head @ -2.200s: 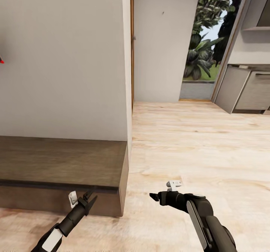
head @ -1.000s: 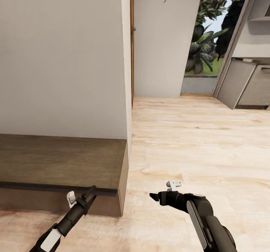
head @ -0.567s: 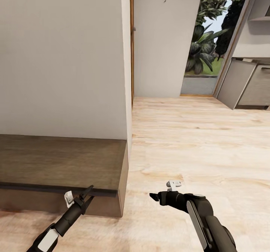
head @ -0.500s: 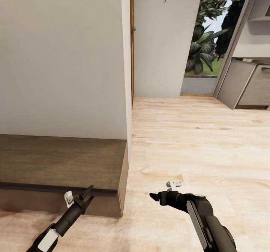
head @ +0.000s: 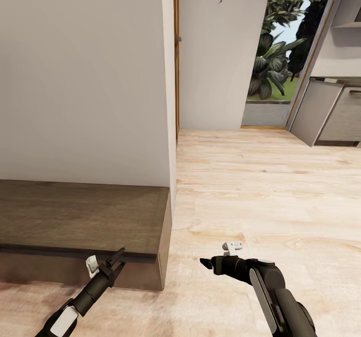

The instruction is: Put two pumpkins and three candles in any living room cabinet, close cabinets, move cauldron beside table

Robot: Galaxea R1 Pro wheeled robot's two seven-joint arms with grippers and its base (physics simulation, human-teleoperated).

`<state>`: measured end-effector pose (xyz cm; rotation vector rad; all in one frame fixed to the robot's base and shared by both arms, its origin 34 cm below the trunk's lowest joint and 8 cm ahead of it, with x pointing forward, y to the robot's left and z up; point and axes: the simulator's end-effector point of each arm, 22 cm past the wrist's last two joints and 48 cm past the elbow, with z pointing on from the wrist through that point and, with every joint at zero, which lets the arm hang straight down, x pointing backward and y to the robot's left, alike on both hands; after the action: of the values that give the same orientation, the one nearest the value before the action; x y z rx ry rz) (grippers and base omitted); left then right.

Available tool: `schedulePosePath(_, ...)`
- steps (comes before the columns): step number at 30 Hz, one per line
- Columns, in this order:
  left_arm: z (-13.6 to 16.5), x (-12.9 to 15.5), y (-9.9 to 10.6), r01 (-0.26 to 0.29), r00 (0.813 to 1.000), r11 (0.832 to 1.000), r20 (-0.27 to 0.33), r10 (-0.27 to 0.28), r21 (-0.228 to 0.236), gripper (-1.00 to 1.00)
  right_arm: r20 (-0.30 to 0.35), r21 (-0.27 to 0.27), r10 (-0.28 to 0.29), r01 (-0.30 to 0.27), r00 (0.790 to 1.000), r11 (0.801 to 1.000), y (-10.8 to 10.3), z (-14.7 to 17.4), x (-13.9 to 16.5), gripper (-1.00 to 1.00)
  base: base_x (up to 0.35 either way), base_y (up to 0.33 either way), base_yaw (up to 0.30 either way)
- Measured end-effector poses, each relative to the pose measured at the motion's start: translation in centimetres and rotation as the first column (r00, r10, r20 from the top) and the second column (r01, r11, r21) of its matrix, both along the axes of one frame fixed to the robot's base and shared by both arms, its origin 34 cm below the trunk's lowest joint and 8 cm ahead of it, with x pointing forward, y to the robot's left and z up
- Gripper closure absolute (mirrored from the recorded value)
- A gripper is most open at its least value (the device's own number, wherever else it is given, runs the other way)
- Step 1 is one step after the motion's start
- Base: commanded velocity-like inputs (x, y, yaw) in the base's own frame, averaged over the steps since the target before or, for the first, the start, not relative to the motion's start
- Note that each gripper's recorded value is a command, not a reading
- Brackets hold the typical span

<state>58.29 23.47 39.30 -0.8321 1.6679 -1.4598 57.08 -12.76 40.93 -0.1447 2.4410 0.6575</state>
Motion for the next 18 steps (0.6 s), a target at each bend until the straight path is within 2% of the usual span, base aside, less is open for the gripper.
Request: schedulePosePath(18,-0.10,0.00,0.02,-0.001,1.000,1.000,-0.003,0.001,0.004,-1.00,0.000,0.000,-0.001,0.001,1.000,1.000,-0.03,0.00,0.01,-1.00,-0.043,0.000,0.000)
